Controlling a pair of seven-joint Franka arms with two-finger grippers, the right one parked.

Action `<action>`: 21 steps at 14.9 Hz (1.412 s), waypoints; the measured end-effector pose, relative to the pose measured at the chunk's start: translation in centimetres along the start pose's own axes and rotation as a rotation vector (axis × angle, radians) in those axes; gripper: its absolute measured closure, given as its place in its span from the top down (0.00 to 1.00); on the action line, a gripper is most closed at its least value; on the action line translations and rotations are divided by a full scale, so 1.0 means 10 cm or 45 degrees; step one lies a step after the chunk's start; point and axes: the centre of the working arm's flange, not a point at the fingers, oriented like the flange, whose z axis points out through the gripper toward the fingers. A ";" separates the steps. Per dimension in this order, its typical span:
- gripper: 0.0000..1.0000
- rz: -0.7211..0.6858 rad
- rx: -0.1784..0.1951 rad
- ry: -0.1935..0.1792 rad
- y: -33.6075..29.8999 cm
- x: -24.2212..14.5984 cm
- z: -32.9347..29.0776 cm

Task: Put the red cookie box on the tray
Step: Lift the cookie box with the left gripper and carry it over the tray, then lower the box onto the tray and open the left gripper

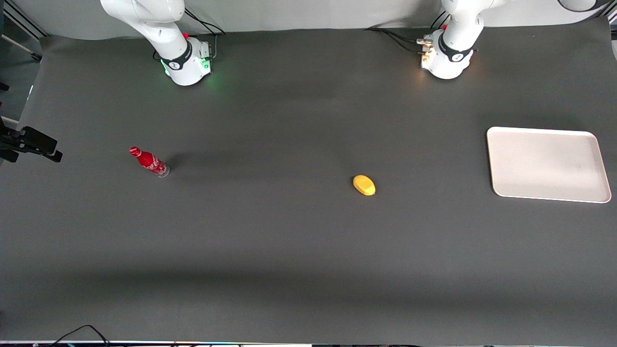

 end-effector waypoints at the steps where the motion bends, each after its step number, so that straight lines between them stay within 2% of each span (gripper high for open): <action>1: 0.21 -0.007 -0.014 0.016 -0.05 -0.03 0.22; 3: 0.21 0.035 -0.053 0.035 0.04 -0.04 0.65; 5: 0.21 0.114 -0.060 0.060 0.25 0.05 1.00; 8: 0.21 0.223 -0.004 0.120 0.49 0.18 1.53; 13: 0.21 0.319 0.093 0.164 0.49 0.20 2.12; 15: 0.21 0.338 0.097 0.184 0.48 0.24 2.32; 20: 0.21 0.344 0.114 0.189 0.46 0.24 2.61; 21: 0.24 0.346 0.112 0.191 0.47 0.24 2.61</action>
